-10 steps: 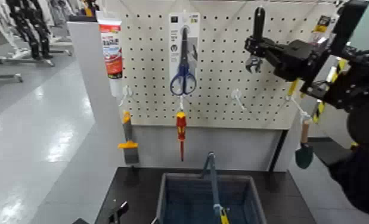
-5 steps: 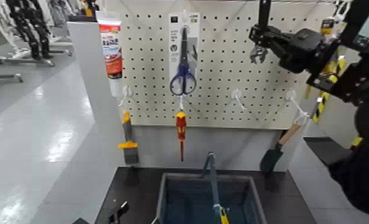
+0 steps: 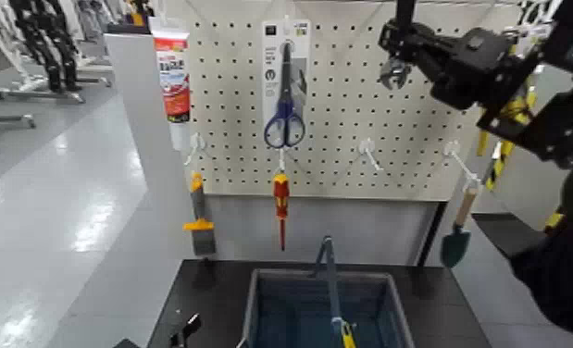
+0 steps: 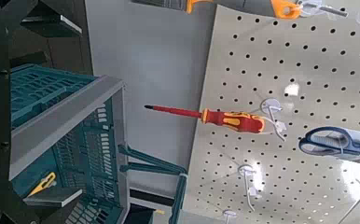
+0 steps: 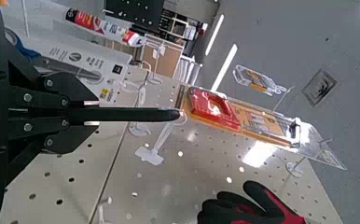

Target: Put the black wrench into the crate.

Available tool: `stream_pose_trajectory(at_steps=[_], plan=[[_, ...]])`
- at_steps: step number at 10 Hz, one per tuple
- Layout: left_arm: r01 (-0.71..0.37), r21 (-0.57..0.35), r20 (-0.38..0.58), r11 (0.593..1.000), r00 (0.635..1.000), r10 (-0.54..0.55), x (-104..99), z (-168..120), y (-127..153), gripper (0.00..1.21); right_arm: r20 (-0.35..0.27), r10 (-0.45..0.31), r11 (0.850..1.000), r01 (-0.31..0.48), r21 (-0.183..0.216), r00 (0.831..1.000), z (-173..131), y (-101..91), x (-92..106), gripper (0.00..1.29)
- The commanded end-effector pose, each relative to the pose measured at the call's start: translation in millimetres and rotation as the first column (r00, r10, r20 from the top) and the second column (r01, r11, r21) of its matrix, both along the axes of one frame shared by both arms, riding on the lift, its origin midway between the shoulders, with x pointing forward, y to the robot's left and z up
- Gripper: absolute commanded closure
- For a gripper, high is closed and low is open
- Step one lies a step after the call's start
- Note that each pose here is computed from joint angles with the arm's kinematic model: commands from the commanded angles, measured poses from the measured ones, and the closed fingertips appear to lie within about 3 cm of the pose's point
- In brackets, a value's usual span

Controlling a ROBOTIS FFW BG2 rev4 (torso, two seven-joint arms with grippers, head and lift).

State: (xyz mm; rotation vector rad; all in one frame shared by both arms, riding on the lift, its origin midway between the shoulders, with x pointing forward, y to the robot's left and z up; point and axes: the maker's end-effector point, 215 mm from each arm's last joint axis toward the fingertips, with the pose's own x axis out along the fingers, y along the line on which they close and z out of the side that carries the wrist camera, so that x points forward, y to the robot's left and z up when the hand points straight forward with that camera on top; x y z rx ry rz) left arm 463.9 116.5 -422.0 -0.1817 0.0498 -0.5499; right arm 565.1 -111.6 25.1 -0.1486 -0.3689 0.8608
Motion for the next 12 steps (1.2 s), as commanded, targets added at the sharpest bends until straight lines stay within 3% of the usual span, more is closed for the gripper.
stream_pose_trajectory(at_steps=[1, 2, 4, 5, 6, 8, 10, 12], plan=[[0.000, 0.000, -0.002, 1.000, 1.000, 0.000, -1, -1, 0, 0.10, -0.144, 0.019, 0.997, -0.008, 0.072, 0.989, -64, 8.8, -11.6, 1.28], [-0.001, 0.000, -0.002, 1.000, 1.000, 0.001, -1, -1, 0, 0.10, -0.220, 0.013, 0.995, 0.009, 0.098, 0.975, -99, 8.9, -13.1, 1.28], [-0.009, -0.006, -0.001, 1.000, 1.000, 0.009, 0, -2, 0, 0.10, -0.366, -0.017, 0.985, 0.078, 0.152, 0.930, -167, -0.2, -13.2, 1.28], [-0.012, -0.008, -0.002, 1.000, 1.000, 0.012, 1, -3, 0, 0.10, -0.412, -0.042, 0.983, 0.112, 0.147, 0.910, -195, -5.9, -13.5, 1.28], [-0.013, -0.008, 0.004, 1.000, 1.000, 0.013, 1, -2, 1, 0.10, -0.462, -0.060, 0.979, 0.143, 0.146, 0.885, -222, -10.5, -15.1, 1.28], [-0.019, -0.010, 0.003, 1.000, 1.000, 0.019, 1, -6, 2, 0.10, -0.580, -0.059, 0.969, 0.186, 0.163, 0.812, -288, -10.3, -23.4, 1.28], [-0.027, -0.017, 0.009, 1.000, 1.000, 0.027, 3, -6, 2, 0.10, -0.656, -0.099, 0.967, 0.229, 0.115, 0.748, -343, -17.2, -30.0, 1.28], [-0.020, -0.014, 0.013, 1.000, 1.000, 0.020, 5, -6, 0, 0.10, -0.715, -0.116, 0.960, 0.261, 0.096, 0.690, -384, -25.5, -35.4, 1.28]])
